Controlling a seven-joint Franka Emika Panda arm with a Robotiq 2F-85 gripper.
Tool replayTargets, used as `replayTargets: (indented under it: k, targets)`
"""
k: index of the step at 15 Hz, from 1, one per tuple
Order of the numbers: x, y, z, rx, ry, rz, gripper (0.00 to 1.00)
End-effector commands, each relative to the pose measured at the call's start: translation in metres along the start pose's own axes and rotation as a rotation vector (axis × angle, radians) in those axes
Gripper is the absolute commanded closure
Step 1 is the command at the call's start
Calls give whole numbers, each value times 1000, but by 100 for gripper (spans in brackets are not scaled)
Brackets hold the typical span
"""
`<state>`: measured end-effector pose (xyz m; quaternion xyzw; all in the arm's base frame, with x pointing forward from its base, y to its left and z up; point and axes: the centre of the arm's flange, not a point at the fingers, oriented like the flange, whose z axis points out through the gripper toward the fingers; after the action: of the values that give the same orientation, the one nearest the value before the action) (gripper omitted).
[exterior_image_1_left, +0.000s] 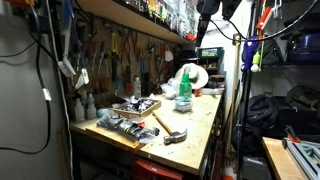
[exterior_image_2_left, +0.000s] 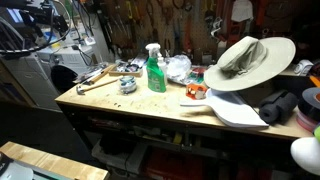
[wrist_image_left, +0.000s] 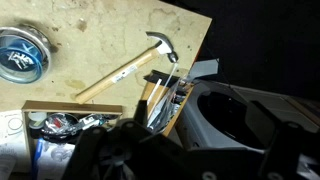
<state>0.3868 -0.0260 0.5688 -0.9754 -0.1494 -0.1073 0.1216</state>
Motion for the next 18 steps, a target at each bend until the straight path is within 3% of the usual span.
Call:
replayTargets:
  k: [1, 8, 13, 18]
  targets:
    - [0, 0, 0, 0, 0, 0, 0]
    - [-2, 6, 7, -1, 1, 8, 0]
    - [-22, 45, 52, -6, -47, 127, 0]
    - [-35, 98, 91, -56, 2, 257, 0]
